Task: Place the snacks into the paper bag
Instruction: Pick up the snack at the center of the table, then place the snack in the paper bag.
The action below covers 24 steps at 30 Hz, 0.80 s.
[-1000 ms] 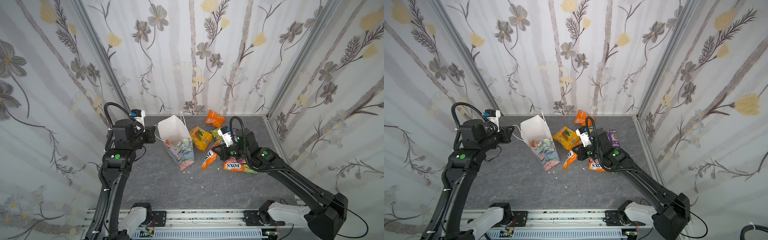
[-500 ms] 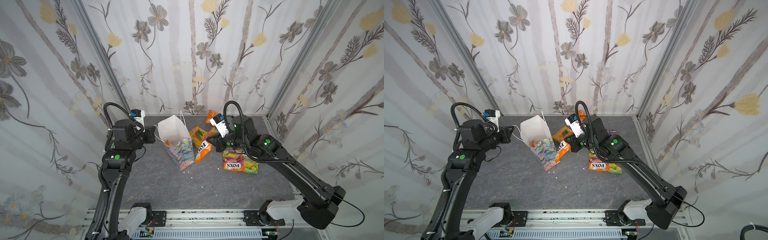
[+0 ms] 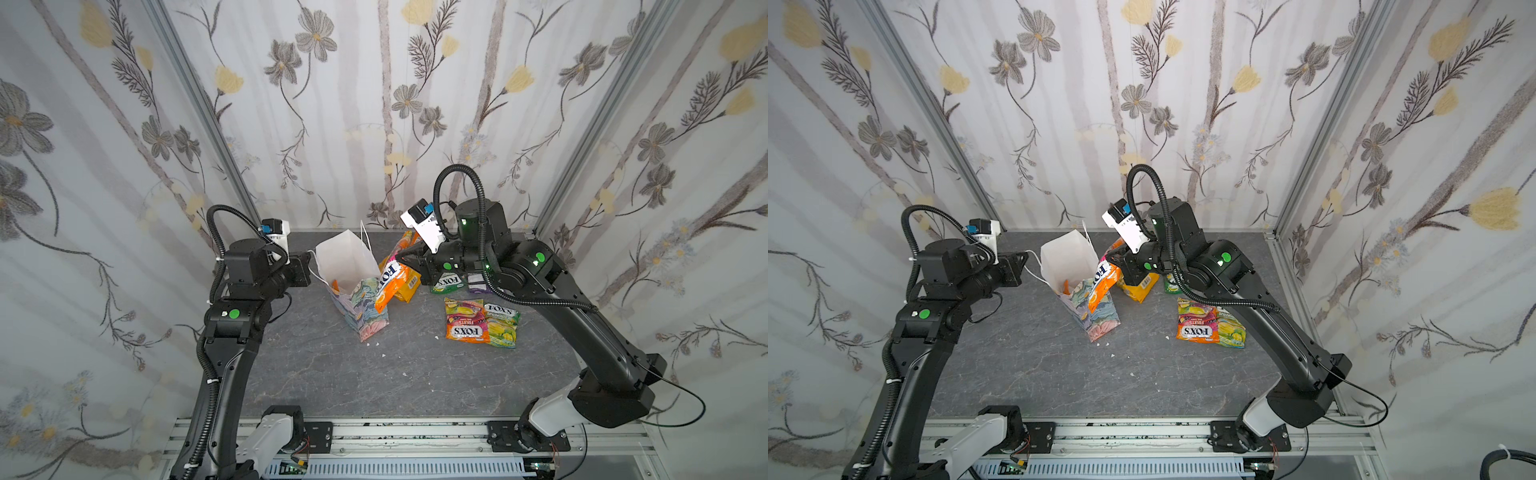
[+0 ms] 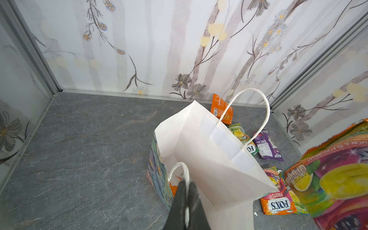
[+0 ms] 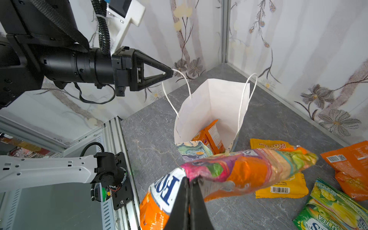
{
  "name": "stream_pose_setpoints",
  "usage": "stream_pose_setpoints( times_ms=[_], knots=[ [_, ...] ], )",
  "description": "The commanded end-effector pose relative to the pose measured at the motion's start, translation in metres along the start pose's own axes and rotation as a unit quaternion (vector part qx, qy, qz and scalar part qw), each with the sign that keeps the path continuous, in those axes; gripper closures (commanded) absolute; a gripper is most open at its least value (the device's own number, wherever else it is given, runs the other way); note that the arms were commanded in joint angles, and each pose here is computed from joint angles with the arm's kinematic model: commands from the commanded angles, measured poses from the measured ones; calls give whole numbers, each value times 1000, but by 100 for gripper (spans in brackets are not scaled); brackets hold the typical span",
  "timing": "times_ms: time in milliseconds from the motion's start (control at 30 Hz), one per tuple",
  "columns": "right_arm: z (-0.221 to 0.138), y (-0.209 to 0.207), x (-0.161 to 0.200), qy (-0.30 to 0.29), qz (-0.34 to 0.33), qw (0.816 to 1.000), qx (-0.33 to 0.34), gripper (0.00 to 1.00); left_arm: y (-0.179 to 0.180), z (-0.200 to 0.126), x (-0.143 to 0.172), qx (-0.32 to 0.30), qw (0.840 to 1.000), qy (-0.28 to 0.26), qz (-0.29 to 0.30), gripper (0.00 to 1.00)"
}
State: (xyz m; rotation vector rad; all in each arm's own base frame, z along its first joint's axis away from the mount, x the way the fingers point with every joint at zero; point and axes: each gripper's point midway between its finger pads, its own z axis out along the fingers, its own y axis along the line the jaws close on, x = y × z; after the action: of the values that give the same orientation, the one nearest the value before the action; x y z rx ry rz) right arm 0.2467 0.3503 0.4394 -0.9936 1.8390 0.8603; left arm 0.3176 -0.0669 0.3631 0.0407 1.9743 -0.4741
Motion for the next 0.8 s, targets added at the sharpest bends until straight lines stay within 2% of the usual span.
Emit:
stream_pose_setpoints(
  times_ms=[0, 67, 100, 333, 633, 767],
  knots=[
    [-1, 21, -21, -28, -37, 998, -33, 100, -3, -1, -6, 7, 1000, -12, 1, 100],
    [-5, 32, -33, -48, -48, 997, -49, 100, -3, -1, -6, 7, 1000, -12, 1, 100],
    [7, 34, -33, -45, -49, 996, -57, 100, -3, -1, -5, 8, 1000, -12, 1, 100],
    [31, 54, -40, -55, -69, 992, -90, 100, -4, 0, -4, 11, 1000, -10, -3, 100],
    [62, 36, -49, -70, -96, 991, -57, 100, -7, -4, -3, 18, 1000, -11, -5, 100],
    [79, 15, -51, -66, -92, 993, -41, 100, -7, -5, -3, 16, 1000, -9, -5, 100]
  ],
)
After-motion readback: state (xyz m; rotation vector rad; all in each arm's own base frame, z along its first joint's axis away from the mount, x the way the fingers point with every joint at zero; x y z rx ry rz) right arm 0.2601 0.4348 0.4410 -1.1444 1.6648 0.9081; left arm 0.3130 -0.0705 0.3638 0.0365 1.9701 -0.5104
